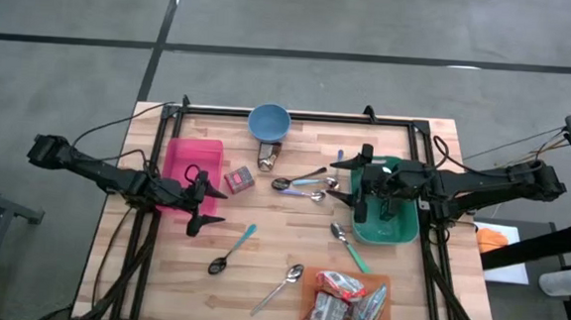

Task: Pick & Place Food Item
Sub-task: Put the red seasoning can into the green bin

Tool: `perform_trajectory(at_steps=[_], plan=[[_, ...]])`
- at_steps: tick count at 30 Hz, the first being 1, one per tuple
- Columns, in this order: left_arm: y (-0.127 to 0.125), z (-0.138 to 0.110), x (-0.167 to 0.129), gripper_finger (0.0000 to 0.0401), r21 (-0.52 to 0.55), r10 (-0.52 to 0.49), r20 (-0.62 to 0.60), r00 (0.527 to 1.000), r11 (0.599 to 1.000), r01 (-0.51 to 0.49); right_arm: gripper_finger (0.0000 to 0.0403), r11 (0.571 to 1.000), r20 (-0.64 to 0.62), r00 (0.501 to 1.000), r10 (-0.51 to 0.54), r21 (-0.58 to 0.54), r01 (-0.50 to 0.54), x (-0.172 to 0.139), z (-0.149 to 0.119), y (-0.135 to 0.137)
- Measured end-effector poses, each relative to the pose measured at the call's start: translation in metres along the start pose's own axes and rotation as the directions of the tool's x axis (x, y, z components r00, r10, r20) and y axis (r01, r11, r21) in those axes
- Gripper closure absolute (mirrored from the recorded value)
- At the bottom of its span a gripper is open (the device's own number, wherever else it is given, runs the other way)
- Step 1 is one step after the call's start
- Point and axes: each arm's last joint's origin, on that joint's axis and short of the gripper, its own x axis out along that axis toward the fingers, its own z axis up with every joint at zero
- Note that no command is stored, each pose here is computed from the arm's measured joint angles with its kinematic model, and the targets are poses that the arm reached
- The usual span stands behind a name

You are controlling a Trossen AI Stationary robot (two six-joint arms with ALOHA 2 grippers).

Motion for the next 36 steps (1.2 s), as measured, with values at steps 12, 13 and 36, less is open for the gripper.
perform_trajectory(at_steps=[12,13,36], plan=[[0.0000,0.0000,0.0000,0.0065,0.000,0.000,0.000,1.000,1.000,0.000,0.0072,1.000,0.000,1.000,0.000,0.000,0.000,0.0001,-0.0001,0.0000],[0.0000,0.0000,0.0000,0.0065,0.000,0.000,0.000,1.000,1.000,0.000,0.0072,1.000,0.000,1.000,0.000,0.000,0.000,0.0001,-0.0001,0.0000],[0.0012,0.0003,0.0000,0.0065,-0.104,0.044,0.009,0.999,0.994,-0.043,0.0072,1.000,0.000,1.000,0.000,0.000,0.000,0.0001,-0.0001,-0.0001]])
